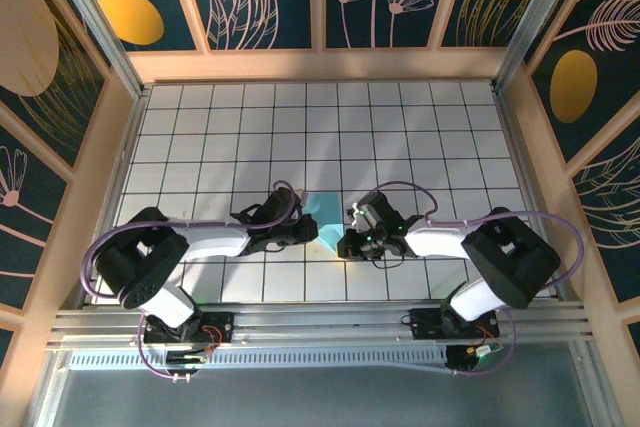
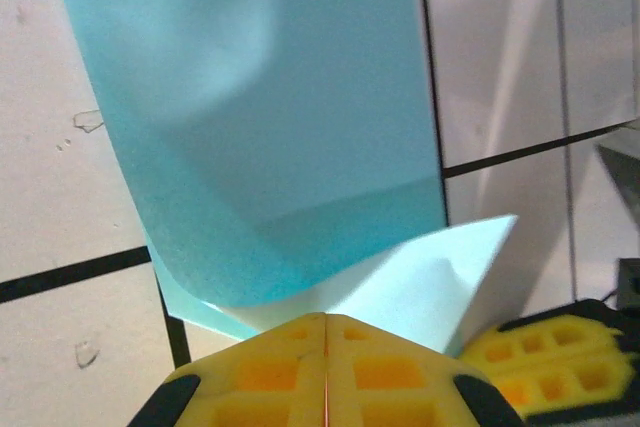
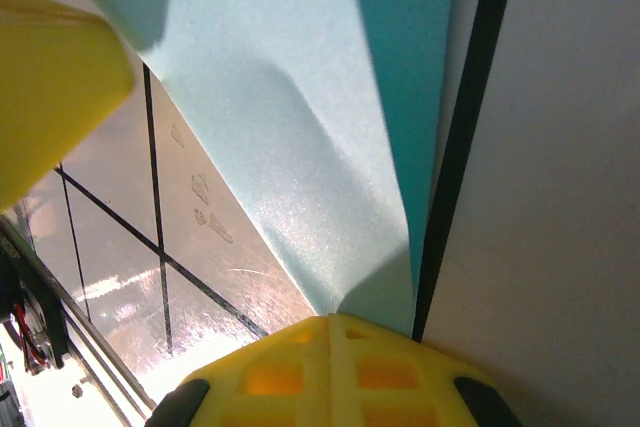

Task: Fold a paper plane with a square sheet of paper (fold left side to right side)
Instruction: Third fold the triangle at the center of the table.

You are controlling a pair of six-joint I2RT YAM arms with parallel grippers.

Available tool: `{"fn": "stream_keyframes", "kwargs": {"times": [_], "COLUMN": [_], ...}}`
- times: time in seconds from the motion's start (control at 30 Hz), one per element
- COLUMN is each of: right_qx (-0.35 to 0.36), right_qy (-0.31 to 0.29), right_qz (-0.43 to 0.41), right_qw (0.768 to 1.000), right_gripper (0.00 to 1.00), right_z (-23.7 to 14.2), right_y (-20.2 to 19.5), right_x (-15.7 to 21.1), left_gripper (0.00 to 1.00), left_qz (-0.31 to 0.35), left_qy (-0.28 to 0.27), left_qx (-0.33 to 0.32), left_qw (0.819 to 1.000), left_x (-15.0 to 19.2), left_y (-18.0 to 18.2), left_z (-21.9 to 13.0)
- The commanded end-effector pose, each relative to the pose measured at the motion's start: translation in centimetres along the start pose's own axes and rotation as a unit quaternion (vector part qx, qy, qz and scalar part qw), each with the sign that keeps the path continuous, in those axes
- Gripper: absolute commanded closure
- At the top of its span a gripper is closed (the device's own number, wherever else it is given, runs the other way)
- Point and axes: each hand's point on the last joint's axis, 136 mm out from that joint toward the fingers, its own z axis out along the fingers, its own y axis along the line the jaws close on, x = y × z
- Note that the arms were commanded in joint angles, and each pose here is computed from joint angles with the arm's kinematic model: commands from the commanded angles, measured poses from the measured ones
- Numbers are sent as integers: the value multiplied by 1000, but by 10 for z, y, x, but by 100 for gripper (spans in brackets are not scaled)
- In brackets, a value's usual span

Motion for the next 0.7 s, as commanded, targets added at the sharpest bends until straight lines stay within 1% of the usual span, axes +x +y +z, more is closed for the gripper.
{"fn": "stream_keyframes", "kwargs": {"times": [0.0,0.1,0.2,0.4,0.67], "right_qx": [84,90,90,93,100], "right_qy": [40,44,46,48,49], "right_qz": [45,46,47,48,46], "right_qw": [995,994,994,993,993], "right_gripper": [100,100,100,100,100], "right_z": [4,5,6,7,6], "right_y": [-49,-53,-56,-61,-64], "right_x": [29,32,35,39,40], "left_gripper": [93,95,95,97,97], "left_qz": [11,9,1,-13,-23], "left_qy": [-9,-10,-4,14,14], "left_qx": [42,79,101,108,103], "left_qw": [999,997,995,994,994], "left_x": [4,11,19,31,32], "left_y": [-19,-35,-42,-42,-37], "left_z": [-8,-11,-7,9,19]}}
